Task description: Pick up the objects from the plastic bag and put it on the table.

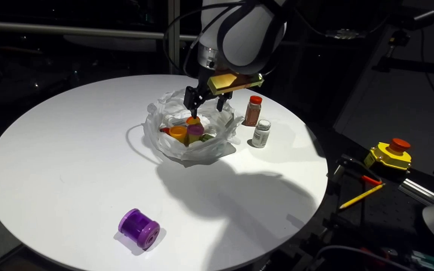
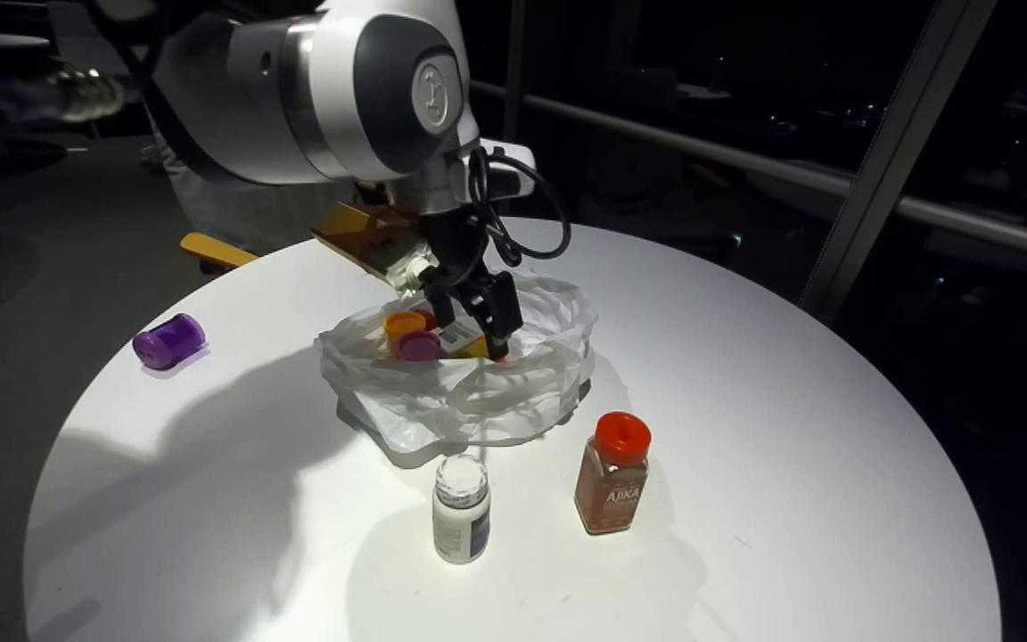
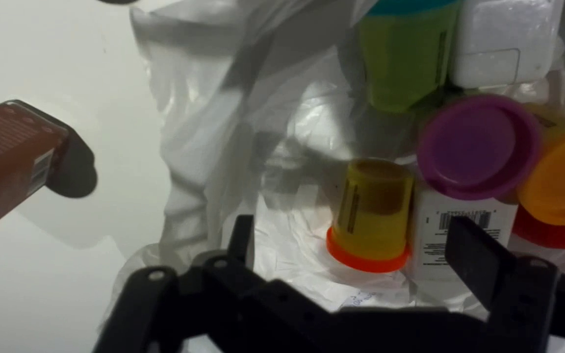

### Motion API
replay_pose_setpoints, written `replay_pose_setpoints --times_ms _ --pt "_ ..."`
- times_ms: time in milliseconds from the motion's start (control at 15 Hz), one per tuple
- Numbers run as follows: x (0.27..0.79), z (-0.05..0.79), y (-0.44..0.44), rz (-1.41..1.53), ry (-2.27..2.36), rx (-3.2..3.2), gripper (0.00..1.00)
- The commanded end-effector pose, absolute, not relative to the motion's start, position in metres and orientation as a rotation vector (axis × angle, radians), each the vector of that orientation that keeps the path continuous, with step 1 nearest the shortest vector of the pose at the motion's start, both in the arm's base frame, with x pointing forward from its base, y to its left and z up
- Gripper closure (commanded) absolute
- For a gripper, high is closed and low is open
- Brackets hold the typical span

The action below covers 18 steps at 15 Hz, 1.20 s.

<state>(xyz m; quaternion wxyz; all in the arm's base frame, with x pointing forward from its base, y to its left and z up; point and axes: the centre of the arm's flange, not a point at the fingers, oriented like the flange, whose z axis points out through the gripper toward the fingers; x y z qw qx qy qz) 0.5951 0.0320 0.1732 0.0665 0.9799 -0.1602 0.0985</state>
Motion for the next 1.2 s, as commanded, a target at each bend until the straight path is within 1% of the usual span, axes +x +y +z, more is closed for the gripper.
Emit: replay_pose_setpoints --times_ms 0,267,333,400,467,533,800,867,933,1000,1067,1133 --pt "0.621 0.162 0.031 0.305 -0.532 2.974 0.0" --pt "0.624 0.154 0.027 0.292 -0.586 2.99 0.0" --pt "0.625 0.151 0.024 0.289 -0.599 2.988 0.01" --pt "0.625 0.149 0.021 0.287 -0.612 2.982 0.25" --pt "0.626 0.146 0.017 0.283 -0.625 2.977 0.26" --pt "0.628 0.145 0.015 0.28 -0.633 2.975 0.3" --pt "0.643 0.145 0.014 0.289 -0.644 2.987 0.63" --pt "0.645 0.145 0.017 0.289 -0.639 2.991 0.65" --pt "0.647 0.146 0.02 0.286 -0.631 2.998 0.41" --pt "0.649 0.145 0.023 0.282 -0.632 3.005 0.33" --pt "0.651 0.143 0.023 0.275 -0.636 3.009 0.33" --pt "0.652 0.139 0.024 0.264 -0.642 3.012 0.27"
